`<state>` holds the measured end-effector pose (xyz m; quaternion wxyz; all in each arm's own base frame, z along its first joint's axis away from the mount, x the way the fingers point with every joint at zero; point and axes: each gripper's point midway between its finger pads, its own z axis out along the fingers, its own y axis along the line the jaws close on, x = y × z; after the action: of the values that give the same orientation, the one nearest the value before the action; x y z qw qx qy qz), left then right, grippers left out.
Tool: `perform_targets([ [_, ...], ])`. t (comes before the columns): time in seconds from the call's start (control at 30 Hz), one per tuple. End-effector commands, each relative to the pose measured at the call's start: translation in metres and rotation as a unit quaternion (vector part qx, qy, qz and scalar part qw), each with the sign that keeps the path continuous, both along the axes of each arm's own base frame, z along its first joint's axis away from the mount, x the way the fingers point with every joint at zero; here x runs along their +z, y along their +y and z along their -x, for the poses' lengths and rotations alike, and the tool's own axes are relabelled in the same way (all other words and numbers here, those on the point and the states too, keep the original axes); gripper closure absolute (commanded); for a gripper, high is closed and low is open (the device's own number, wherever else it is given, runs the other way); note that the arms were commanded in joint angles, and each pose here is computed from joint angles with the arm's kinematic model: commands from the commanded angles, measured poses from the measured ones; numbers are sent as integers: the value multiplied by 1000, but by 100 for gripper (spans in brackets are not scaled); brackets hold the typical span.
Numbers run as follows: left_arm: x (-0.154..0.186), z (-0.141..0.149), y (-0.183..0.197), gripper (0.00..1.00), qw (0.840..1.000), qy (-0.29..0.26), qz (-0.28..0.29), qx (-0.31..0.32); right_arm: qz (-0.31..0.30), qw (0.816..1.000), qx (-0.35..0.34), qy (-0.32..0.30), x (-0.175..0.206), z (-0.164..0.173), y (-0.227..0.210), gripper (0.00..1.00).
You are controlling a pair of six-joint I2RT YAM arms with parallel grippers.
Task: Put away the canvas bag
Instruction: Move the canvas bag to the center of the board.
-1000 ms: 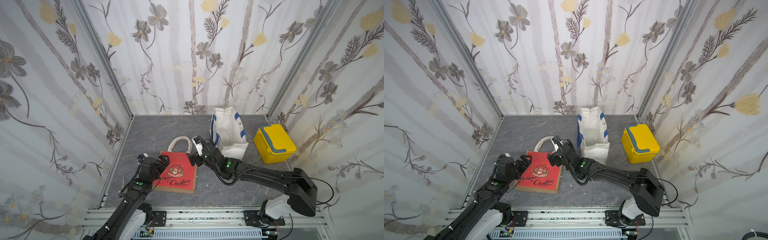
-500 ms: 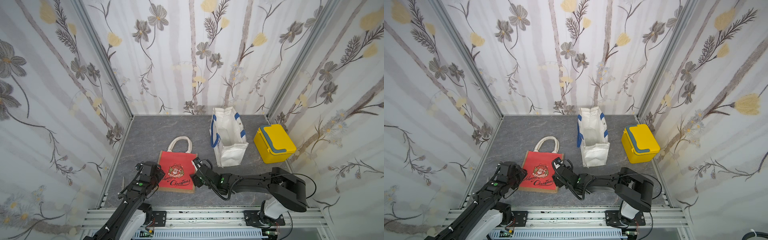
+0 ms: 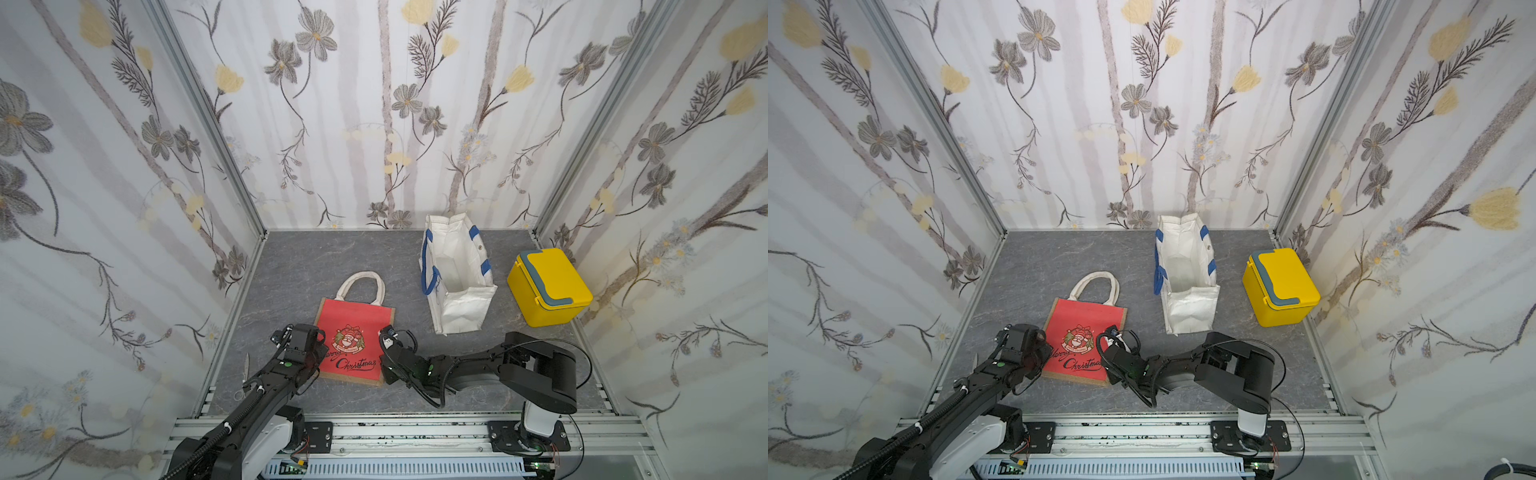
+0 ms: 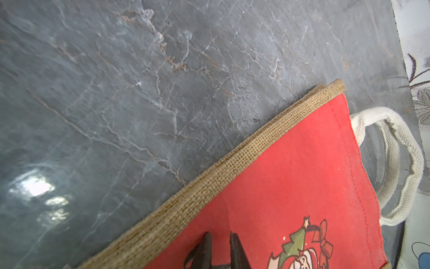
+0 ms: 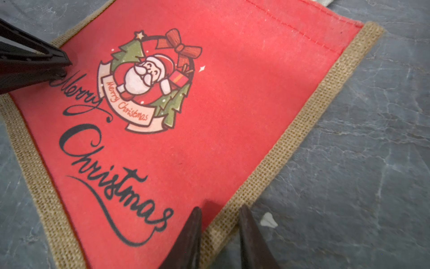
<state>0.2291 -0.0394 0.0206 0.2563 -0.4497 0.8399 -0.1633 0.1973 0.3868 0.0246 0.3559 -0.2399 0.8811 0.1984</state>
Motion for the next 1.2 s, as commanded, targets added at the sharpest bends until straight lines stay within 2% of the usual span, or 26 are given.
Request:
perform_targets([
  [0.0, -9, 5, -2, 85, 1000, 17, 18, 17, -5, 1000, 3, 16, -6, 4, 6, 75],
  [0.23, -12, -12, -4, 91, 999, 18, 24, 24, 8, 1000, -4, 7, -10, -7, 19, 80],
  [0.57, -6, -48, 17, 92, 998, 5, -3, 59, -5, 1000, -15, -12, -2, -53, 38, 80],
  [0.73, 13, -74, 31, 89, 994, -50, -3, 94, -28, 1000, 7, -12, 4, -68, 60, 80],
  [0.83, 4, -87, 38, 89, 994, -19, 10, 104, -26, 999, 27, -14, 7, -73, 79, 80],
  [0.9, 1, -97, 43, 85, 994, -14, 14, 110, -24, 999, 34, -14, 6, -79, 90, 80],
  [0.97, 4, -103, 51, 76, 992, -19, 11, 126, -32, 999, 42, -5, 4, -85, 100, 80],
  [1.07, 28, -116, 60, 60, 988, -65, 1, 142, -37, 998, 50, 5, 4, -98, 114, 80],
  [1.17, 43, -124, 62, 51, 988, -67, -8, 141, -30, 998, 50, 1, 6, -111, 125, 79],
])
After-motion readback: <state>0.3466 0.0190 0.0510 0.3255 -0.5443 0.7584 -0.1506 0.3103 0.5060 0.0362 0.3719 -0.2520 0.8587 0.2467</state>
